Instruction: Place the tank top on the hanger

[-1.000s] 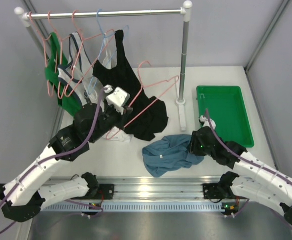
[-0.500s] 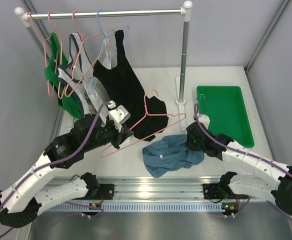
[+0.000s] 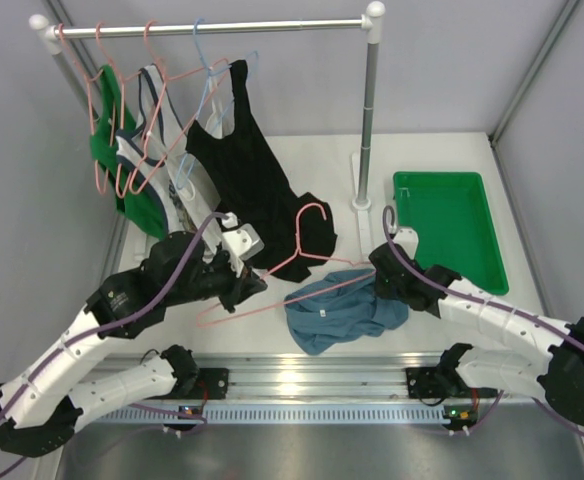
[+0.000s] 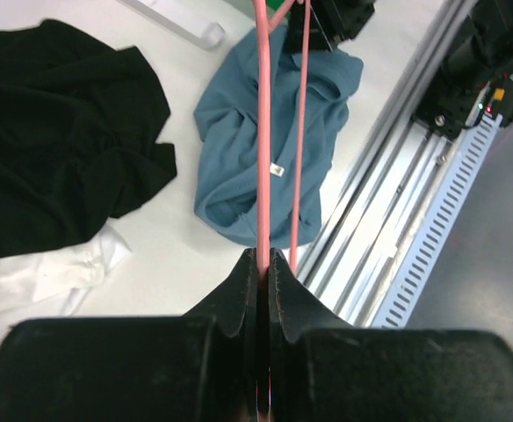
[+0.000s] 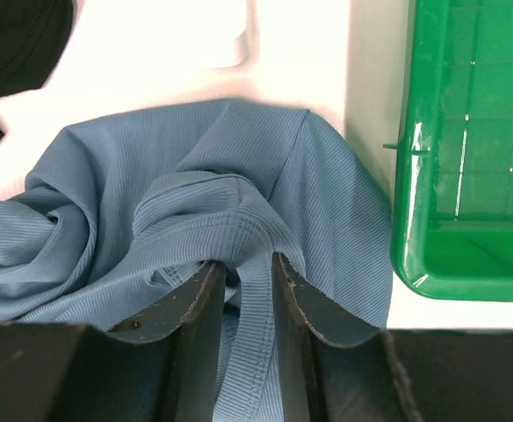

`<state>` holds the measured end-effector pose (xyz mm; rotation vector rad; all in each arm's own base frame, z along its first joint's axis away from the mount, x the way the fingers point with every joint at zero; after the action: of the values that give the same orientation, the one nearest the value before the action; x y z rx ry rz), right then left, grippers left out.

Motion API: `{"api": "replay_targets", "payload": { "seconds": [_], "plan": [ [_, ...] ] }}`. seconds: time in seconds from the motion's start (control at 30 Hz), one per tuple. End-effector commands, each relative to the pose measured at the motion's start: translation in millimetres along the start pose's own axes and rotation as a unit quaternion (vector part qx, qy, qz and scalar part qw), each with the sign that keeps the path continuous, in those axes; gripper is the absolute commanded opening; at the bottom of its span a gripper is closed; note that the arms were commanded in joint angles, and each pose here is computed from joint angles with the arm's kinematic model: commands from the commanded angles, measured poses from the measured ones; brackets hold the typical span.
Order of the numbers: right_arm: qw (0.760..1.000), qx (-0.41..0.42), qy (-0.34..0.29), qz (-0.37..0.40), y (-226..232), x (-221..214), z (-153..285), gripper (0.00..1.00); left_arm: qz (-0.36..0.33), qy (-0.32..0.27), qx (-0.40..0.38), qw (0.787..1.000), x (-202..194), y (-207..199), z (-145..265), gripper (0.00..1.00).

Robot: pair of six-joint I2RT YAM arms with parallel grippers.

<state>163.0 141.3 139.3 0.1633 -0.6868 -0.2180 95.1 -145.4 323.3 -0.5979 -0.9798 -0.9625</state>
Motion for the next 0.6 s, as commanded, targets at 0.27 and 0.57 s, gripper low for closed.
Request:
{"api": "replay_targets", "payload": {
  "seconds": [0.27, 0.57],
  "plan": [
    [1.000, -0.003, -0.021, 0.011, 3, 11, -3, 0.36, 0.008, 0.024, -0.035, 0.999, -1, -7, 5, 0.00],
    [0.999, -0.020, -0.015, 0.020, 0, 6, -9, 0.20, 0.013, 0.042, -0.031, 0.999, -5, -6, -1, 0.00]
  ]
}}
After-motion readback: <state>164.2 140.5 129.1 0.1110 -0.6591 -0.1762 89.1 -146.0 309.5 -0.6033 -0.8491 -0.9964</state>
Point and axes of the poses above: each gripper's point midway between its finger pads, its own z axis back along the fingers, its own y axis along the line the jaws close on, x = y × z, the point moved 8 cm from there along z, back along the fingers, and after that the axes turned 8 degrees about -z, right-handed, at the moved point
